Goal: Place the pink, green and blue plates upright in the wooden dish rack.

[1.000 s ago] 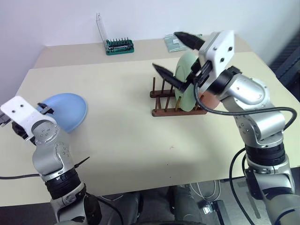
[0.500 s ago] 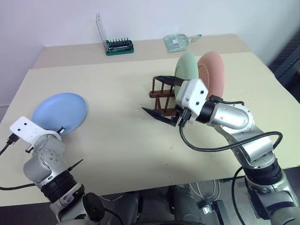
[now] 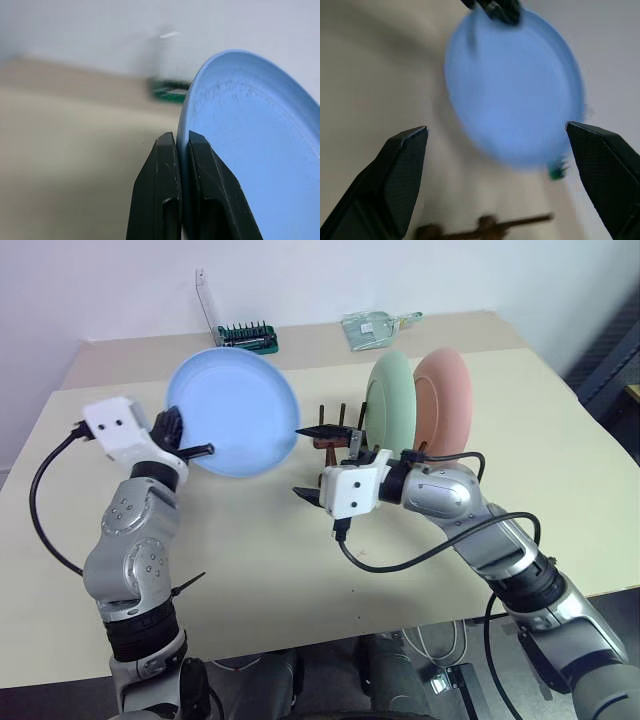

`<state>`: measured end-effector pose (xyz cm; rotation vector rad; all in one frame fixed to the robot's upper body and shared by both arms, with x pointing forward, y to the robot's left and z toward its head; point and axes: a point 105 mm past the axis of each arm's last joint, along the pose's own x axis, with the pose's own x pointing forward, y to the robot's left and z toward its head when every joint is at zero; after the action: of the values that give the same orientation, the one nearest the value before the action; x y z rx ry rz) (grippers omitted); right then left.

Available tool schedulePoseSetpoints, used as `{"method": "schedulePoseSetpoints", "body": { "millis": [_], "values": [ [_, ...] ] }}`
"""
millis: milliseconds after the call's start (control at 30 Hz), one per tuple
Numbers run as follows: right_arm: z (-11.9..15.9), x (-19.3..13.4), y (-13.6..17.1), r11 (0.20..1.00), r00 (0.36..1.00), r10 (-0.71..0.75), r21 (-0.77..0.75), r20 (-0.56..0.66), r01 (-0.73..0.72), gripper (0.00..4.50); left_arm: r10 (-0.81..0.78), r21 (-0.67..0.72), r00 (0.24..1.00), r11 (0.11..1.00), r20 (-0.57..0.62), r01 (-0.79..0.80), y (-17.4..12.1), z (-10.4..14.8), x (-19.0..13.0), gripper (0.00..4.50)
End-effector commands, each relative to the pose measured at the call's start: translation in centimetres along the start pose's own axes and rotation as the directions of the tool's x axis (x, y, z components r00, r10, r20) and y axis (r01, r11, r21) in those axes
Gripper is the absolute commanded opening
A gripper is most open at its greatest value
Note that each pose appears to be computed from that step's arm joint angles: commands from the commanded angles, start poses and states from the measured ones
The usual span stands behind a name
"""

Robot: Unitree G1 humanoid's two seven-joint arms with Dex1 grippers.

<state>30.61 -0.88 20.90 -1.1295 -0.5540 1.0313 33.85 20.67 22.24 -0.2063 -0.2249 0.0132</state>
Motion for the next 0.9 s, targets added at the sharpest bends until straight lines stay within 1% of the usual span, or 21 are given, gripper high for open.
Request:
{"method": "schedulePoseSetpoints", "body": {
  "millis": [33, 133, 200, 267, 467, 567, 600, 633, 667, 700, 733, 767, 800, 867, 900],
  "values": [
    [0.5, 1.4, -0.6, 0.994, 0.999, -0.024, -0.102, 0.024, 0.026, 4.49, -0.144, 0.033, 0.983, 0.989, 0.109, 0.141, -3.4, 3.2, -0.4, 0.02],
    [-0.2, 2.1, -0.5, 0.988, 1.000, -0.023, -0.155, 0.008, 0.024, 4.49, -0.201, 0.029, 0.972, 0.980, 0.125, 0.199, -4.8, 4.0, -0.5, 0.02],
    [-0.5, 2.4, -0.4, 0.983, 1.000, -0.023, -0.180, -0.001, 0.023, 3.98, -0.229, 0.021, 0.965, 0.973, 0.130, 0.228, -5.5, 4.4, -0.7, 0.00],
    [-0.7, 2.4, -0.6, 0.981, 0.999, -0.041, -0.190, -0.007, 0.039, 3.20, -0.234, 0.013, 0.964, 0.972, 0.129, 0.235, -5.6, 4.5, -0.8, 0.00],
    [-1.2, 2.1, -1.1, 0.973, 0.996, -0.088, -0.219, -0.033, 0.079, 0.06, -0.247, -0.007, 0.964, 0.969, 0.103, 0.249, -5.6, 4.1, -1.0, 0.00],
    [-1.2, 1.8, -1.1, 0.967, 0.994, -0.103, -0.236, -0.039, 0.091, 0.02, -0.226, -0.120, 0.968, 0.964, 0.106, 0.238, -5.2, 3.9, -0.9, 0.00],
    [-1.2, 1.7, -1.0, 0.966, 0.994, -0.105, -0.243, -0.040, 0.093, 0.00, -0.212, -0.148, 0.971, 0.962, 0.109, 0.227, -4.9, 4.0, -0.9, 0.67],
    [-1.1, 1.6, -1.0, 0.965, 0.993, -0.108, -0.245, -0.037, 0.096, 0.00, -0.158, -0.223, 0.978, 0.957, 0.132, 0.185, -4.1, 4.5, -0.5, 1.03],
    [-1.0, 1.5, -1.0, 0.963, 0.993, -0.111, -0.249, -0.032, 0.100, 0.00, -0.050, -0.333, 0.984, 0.937, 0.171, 0.105, -2.3, 5.6, 0.0, 1.52],
    [-0.7, 1.4, -1.3, 0.963, 0.992, -0.124, -0.242, -0.019, 0.116, 0.00, 0.095, -0.412, 0.976, 0.911, 0.198, -0.005, 0.5, 6.6, 0.6, 1.95],
    [-0.4, 1.3, -1.5, 0.963, 0.991, -0.136, -0.234, -0.004, 0.131, 0.00, 0.229, -0.451, 0.952, 0.885, 0.201, -0.118, 3.4, 7.1, 0.7, 1.95],
    [-0.2, 1.3, -1.7, 0.963, 0.990, -0.144, -0.229, 0.005, 0.141, 0.00, 0.308, -0.463, 0.930, 0.866, 0.201, -0.188, 5.1, 7.3, 0.7, 1.95],
    [0.2, 1.1, -2.3, 0.967, 0.986, -0.165, -0.192, 0.031, 0.168, 0.00, 0.371, -0.396, 0.905, 0.878, 0.206, -0.270, 7.0, 7.4, 0.5, 1.95],
    [0.8, 0.9, -3.1, 0.967, 0.979, -0.191, -0.159, 0.063, 0.199, 0.00, 0.418, -0.275, 0.883, 0.893, 0.213, -0.357, 8.9, 7.4, 0.2, 1.95],
    [1.2, 0.7, -3.6, 0.966, 0.974, -0.208, -0.138, 0.088, 0.219, 0.00, 0.417, -0.200, 0.882, 0.904, 0.218, -0.378, 9.5, 7.2, 0.2, 1.95]
  ]
}}
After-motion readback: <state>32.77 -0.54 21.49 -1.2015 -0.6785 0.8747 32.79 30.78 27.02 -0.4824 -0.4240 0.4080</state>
